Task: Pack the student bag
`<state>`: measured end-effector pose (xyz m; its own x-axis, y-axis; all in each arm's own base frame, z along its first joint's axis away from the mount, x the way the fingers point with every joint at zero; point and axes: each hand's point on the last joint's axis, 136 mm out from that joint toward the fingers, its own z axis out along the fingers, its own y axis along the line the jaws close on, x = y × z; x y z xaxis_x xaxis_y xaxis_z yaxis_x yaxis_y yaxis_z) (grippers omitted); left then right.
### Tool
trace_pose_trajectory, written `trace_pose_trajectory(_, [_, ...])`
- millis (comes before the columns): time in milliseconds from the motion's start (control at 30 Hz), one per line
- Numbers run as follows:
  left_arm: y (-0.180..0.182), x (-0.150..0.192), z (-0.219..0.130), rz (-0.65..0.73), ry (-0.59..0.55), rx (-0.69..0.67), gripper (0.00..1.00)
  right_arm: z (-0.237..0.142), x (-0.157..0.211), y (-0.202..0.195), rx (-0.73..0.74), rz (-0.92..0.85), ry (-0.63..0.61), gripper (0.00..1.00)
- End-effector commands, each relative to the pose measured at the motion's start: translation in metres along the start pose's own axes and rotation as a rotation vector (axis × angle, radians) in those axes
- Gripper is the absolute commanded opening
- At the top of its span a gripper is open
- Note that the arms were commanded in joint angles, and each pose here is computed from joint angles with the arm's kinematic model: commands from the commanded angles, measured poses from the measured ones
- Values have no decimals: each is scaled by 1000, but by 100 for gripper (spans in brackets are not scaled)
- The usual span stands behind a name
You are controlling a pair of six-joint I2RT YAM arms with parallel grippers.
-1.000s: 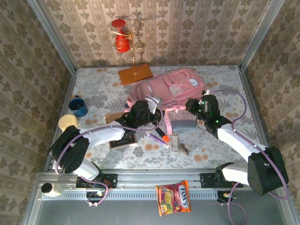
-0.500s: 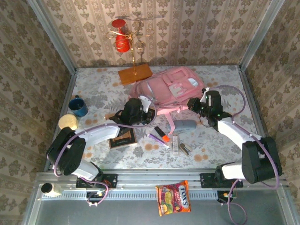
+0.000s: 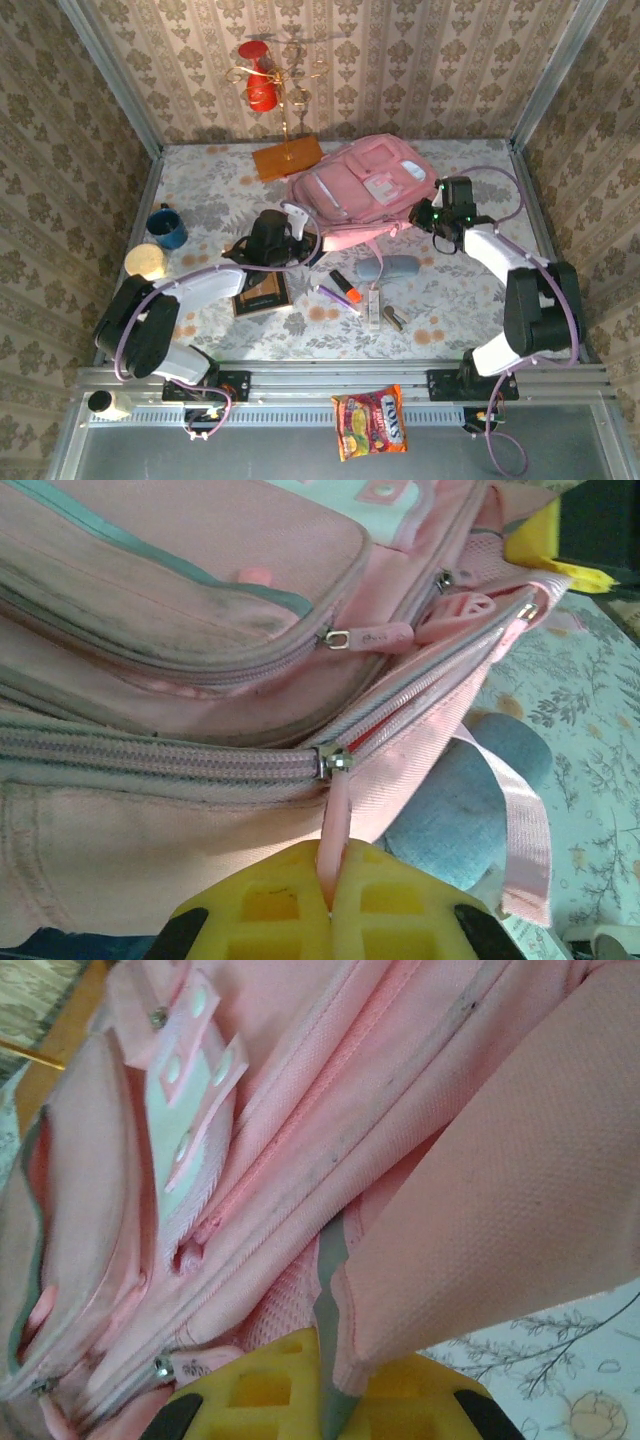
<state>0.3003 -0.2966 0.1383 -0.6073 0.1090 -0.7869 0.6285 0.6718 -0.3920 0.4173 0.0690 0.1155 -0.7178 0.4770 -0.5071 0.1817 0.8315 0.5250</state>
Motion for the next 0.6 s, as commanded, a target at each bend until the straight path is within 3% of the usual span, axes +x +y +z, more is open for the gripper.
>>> trace_pose_trajectory(0, [-10,-10,5,-20,-26,10,0,2,-45,-33,125,-6,-73,8])
trace_pose_trajectory(100, [-35,-16,15,-11,-31,62,0,10,-58,-39,136,10,-45,17])
trace_pose_trajectory(267, [-58,-36,32,-11,-60,92,0,0,-55,-33,111,23,-16,46])
trace_pose_trajectory(333, [-66,-43,37,5,-66,100,0,-11,-43,-30,92,49,3,61])
trace_pose_trajectory(567, [-82,-41,49,33,-46,123,0,-45,22,14,-149,169,39,86])
